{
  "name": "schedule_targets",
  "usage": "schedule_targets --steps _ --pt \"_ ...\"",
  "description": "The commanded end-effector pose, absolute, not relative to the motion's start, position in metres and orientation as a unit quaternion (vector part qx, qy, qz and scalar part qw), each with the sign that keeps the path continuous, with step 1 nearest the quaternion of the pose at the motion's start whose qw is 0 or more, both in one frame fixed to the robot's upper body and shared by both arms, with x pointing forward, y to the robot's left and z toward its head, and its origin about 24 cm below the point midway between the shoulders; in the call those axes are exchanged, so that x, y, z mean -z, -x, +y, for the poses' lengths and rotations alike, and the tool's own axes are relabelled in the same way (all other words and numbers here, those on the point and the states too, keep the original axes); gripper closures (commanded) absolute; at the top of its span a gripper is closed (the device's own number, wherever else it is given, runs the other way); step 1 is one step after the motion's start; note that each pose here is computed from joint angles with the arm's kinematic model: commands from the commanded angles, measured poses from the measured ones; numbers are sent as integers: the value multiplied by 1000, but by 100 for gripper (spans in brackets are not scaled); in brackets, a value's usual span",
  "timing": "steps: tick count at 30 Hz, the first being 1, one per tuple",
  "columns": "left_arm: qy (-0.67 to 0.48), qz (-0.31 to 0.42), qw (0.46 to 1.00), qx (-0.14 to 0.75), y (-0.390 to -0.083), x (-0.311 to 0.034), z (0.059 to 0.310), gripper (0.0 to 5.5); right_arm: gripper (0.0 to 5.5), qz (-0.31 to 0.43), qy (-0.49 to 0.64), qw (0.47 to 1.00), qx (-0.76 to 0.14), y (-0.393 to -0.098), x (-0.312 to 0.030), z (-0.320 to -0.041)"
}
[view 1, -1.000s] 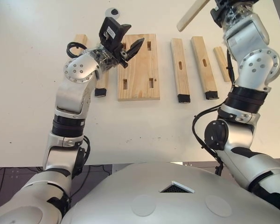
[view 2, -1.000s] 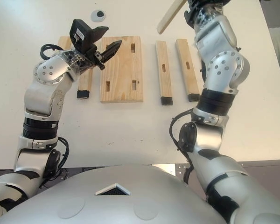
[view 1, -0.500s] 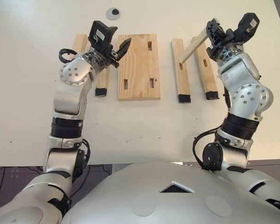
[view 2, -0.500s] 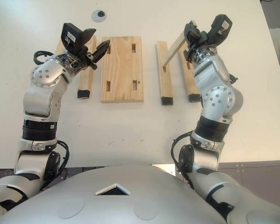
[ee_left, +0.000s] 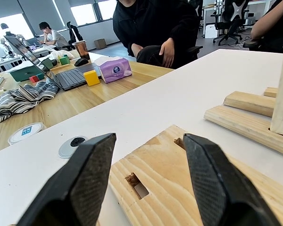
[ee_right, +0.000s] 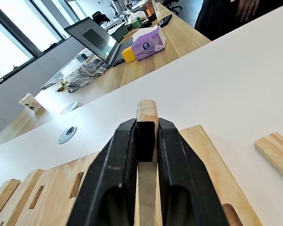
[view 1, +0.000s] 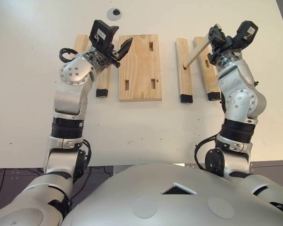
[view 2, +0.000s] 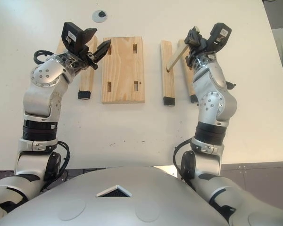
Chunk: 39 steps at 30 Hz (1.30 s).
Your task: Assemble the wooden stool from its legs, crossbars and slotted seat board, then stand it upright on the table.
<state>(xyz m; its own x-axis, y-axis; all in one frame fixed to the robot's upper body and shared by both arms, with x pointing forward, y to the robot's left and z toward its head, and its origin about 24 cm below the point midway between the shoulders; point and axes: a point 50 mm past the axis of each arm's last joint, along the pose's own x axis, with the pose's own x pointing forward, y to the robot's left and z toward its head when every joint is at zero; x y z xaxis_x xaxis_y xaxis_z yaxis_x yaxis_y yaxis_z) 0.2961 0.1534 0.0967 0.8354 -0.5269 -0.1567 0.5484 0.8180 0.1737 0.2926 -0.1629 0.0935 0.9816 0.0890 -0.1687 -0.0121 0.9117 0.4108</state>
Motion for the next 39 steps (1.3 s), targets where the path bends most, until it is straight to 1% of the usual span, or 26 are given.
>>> schedule_targets --steps 1,5,7,13,16,23,31,37,39 --pt "-113 39 952 281 -298 -101 152 288 508 92 -140 985 -45 -279 -86 -153" --pt "-114 37 952 281 -297 -100 151 288 508 76 -87 991 -72 -265 -81 -143" --pt "-115 38 953 279 -297 -100 153 288 508 74 -80 991 -74 -258 -77 -141" --pt "-117 37 954 273 -298 -101 156 288 508 63 -58 994 -67 -245 -71 -149" --pt "-116 36 956 269 -299 -101 157 288 508 76 -41 993 -78 -237 -63 -156" --pt "-113 32 959 256 -299 -101 158 288 509 103 -8 988 -113 -216 -45 -161" --pt "-112 23 964 241 -303 -103 162 288 509 120 2 986 -119 -197 -20 -171" --pt "-112 19 965 236 -305 -105 163 288 509 142 -5 983 -119 -191 -8 -173" --pt "-112 19 965 235 -306 -105 164 288 509 147 -1 980 -132 -193 -8 -171"
